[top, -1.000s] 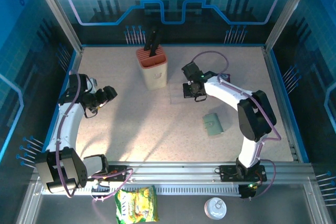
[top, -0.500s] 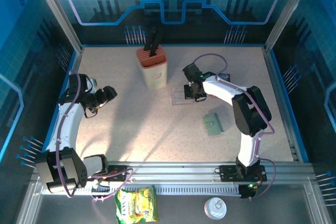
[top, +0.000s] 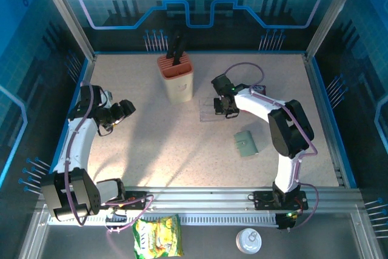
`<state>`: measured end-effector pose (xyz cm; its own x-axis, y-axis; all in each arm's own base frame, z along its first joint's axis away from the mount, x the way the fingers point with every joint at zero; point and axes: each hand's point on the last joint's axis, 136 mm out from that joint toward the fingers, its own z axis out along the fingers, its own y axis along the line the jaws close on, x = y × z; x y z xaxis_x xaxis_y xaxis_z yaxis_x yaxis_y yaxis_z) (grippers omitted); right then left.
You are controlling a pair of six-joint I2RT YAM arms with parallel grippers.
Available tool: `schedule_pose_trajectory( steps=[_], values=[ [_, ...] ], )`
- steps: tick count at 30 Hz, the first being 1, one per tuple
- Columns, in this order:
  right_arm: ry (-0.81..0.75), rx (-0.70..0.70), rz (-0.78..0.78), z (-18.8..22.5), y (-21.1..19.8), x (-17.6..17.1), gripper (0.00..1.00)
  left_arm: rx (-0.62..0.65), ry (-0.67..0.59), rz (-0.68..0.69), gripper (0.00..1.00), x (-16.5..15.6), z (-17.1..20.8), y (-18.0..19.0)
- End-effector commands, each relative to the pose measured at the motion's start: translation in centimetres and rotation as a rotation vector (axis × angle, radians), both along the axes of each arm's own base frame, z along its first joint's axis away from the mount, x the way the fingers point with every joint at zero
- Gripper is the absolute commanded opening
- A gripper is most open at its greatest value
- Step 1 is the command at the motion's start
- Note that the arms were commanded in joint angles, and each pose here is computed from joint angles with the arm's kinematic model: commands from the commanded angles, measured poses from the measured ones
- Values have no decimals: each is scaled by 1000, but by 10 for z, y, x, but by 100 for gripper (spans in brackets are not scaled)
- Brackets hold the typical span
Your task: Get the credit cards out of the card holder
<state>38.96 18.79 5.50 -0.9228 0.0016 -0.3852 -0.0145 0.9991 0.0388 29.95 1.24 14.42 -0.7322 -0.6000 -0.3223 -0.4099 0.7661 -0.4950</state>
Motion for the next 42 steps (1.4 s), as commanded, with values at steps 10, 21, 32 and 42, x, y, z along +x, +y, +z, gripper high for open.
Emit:
schedule_pose_trajectory(
  steps=[10, 21, 32, 42],
  values=[
    [-63, 34, -18, 48, -8, -6, 28, 19, 3, -5, 84, -1, -4, 5],
    [13, 112, -58, 43, -61, -56, 53, 15, 3, -7, 84, -1, -4, 4],
    [158, 193, -103, -6, -80, -79, 66, 21, 8, -4, 84, -2, -5, 5],
    [227, 166, -124, -25, -84, -89, 72, 22, 8, -3, 84, -2, -5, 5]
  ],
)
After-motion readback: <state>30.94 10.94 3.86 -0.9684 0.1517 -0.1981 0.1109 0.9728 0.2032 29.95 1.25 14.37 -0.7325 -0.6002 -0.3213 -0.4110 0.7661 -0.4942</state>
